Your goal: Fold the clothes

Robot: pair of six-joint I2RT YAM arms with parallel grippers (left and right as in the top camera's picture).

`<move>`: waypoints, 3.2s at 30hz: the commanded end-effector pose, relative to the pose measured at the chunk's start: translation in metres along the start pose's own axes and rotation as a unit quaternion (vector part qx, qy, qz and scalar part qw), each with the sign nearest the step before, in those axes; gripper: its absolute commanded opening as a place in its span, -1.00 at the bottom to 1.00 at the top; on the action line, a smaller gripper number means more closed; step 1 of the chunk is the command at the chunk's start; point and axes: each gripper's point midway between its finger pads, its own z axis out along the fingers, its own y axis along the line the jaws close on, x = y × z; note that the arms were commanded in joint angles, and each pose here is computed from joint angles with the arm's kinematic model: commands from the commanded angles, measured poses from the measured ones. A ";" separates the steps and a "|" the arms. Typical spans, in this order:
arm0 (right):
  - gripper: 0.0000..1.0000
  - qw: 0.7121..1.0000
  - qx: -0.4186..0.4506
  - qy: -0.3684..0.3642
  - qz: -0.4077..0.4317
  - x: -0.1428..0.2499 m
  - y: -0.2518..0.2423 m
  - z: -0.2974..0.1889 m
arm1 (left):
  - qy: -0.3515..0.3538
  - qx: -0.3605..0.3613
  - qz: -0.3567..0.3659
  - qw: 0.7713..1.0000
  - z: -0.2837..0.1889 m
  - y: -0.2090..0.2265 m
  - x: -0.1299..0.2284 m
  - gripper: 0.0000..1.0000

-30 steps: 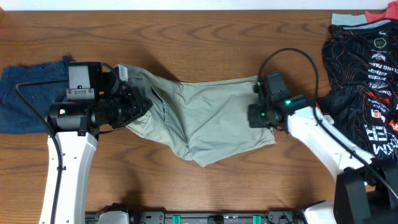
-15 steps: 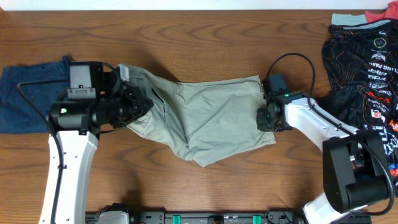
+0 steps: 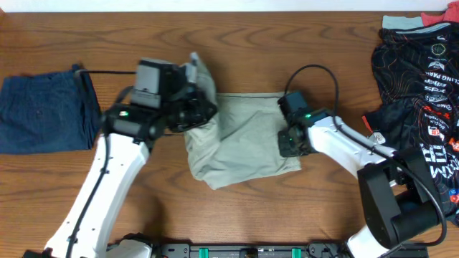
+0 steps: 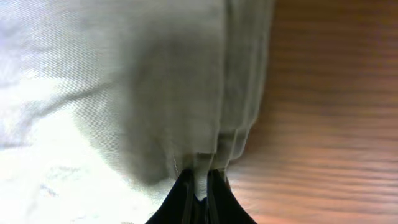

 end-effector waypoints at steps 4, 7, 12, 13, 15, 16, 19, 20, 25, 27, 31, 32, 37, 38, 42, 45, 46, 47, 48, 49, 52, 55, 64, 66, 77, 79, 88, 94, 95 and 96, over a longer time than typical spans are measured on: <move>-0.83 0.997 -0.028 0.070 -0.014 0.042 0.029 0.022 | 0.059 0.013 0.007 0.998 0.034 -0.027 0.026 -0.88; -0.83 0.997 -0.029 0.069 -0.017 0.042 0.032 0.022 | 0.084 0.012 0.006 0.996 0.053 -0.033 0.039 -0.88; -0.82 0.997 -0.029 0.069 -0.011 0.043 0.032 0.022 | 0.097 0.028 0.030 0.994 0.079 -0.049 0.050 -0.87; -0.82 0.997 -0.029 0.069 -0.011 0.043 0.032 0.022 | 0.099 0.030 0.030 0.994 0.083 -0.051 0.052 -0.88; -0.81 0.997 -0.029 0.070 -0.011 0.043 0.032 0.022 | 0.105 0.031 0.029 0.994 0.089 -0.054 0.056 -0.88; -0.80 0.997 -0.029 0.070 -0.011 0.043 0.031 0.022 | 0.105 0.032 0.030 0.993 0.091 -0.054 0.056 -0.88; -0.67 0.997 -0.023 0.080 -0.009 0.047 0.028 0.021 | 0.107 0.034 0.034 0.993 0.092 -0.055 0.057 0.11; -0.61 0.996 -0.021 0.083 -0.008 0.048 0.026 0.020 | 0.106 0.040 0.045 0.993 0.091 -0.058 0.057 0.19; -0.33 0.996 0.042 0.072 0.012 0.030 -0.015 0.000 | 0.083 0.065 0.076 0.991 0.069 -0.058 0.038 0.28; -0.31 0.995 0.074 0.057 0.036 0.016 -0.040 -0.020 | 0.058 0.062 0.072 0.994 0.057 -0.049 0.020 0.28; -0.30 0.996 0.072 0.019 0.054 -0.012 -0.063 -0.065 | 0.017 0.027 0.051 0.998 0.041 -0.014 -0.012 0.27; -0.31 0.997 0.057 0.006 0.054 -0.019 -0.064 -0.077 | 0.005 0.005 0.039 0.999 0.037 0.001 -0.020 0.27; -0.29 0.994 -0.093 -0.050 -0.003 -0.039 -0.020 -0.125 | -0.033 -0.119 0.002 0.992 0.022 0.073 -0.044 0.52; -0.29 0.989 -0.133 -0.057 -0.023 -0.039 -0.005 -0.132 | -0.029 -0.131 0.005 0.991 0.023 0.082 -0.044 0.62; -0.31 0.954 -0.270 -0.049 -0.117 -0.024 0.050 -0.151 | -0.006 -0.151 -0.001 0.989 0.032 0.108 -0.041 0.82; -0.31 0.949 -0.281 -0.024 -0.141 -0.008 0.066 -0.143 | 0.019 -0.165 -0.014 0.986 0.046 0.130 -0.036 0.87; -0.30 0.949 -0.279 -0.017 -0.146 -0.004 0.069 -0.139 | 0.027 -0.168 -0.013 0.985 0.050 0.135 -0.035 0.87; -0.30 0.949 -0.276 -0.007 -0.151 0.001 0.072 -0.133 | 0.037 -0.170 -0.013 0.985 0.056 0.140 -0.032 0.88; -0.30 0.949 -0.273 0.004 -0.156 0.007 0.075 -0.127 | 0.046 -0.171 -0.018 0.984 0.061 0.144 -0.030 0.89; -0.30 0.949 -0.270 0.016 -0.160 0.013 0.077 -0.121 | 0.053 -0.173 -0.022 0.983 0.067 0.149 -0.028 0.91; -0.27 0.949 -0.262 0.053 -0.169 0.033 0.081 -0.099 | 0.081 -0.152 -0.019 0.985 0.086 0.155 -0.021 0.93; -0.26 0.955 -0.240 0.084 -0.154 0.049 0.077 -0.073 | 0.103 -0.120 -0.024 0.987 0.103 0.155 -0.015 0.93; -0.25 0.983 -0.101 0.128 -0.082 0.076 0.027 0.002 | 0.136 -0.087 -0.044 0.986 0.135 0.167 -0.003 0.94; -0.26 0.988 -0.057 0.131 -0.061 0.079 0.011 0.011 | 0.139 -0.086 -0.046 0.985 0.136 0.168 -0.002 0.94; -0.22 0.992 -0.010 0.120 -0.038 0.076 -0.005 0.017 | 0.135 -0.028 -0.039 0.990 0.140 0.148 -0.007 0.39; -0.22 0.992 -0.010 0.120 -0.038 0.076 -0.005 0.017 | 0.132 -0.025 -0.037 0.990 0.140 0.147 -0.009 0.06; -0.03 0.991 0.000 0.129 0.015 0.080 -0.008 0.014 | 0.085 -0.015 -0.020 0.996 0.133 0.146 -0.038 -0.87; 0.04 0.993 -0.010 0.103 0.063 0.062 -0.023 -0.008 | -0.021 -0.045 -0.011 0.999 0.075 0.152 -0.099 -0.86; 0.04 0.993 -0.014 0.095 0.066 0.059 -0.026 -0.013 | -0.051 -0.055 -0.007 0.997 0.057 0.153 -0.114 -0.88; 0.03 0.994 -0.018 0.086 0.068 0.054 -0.029 -0.019 | -0.079 -0.065 -0.005 0.995 0.039 0.155 -0.128 -0.88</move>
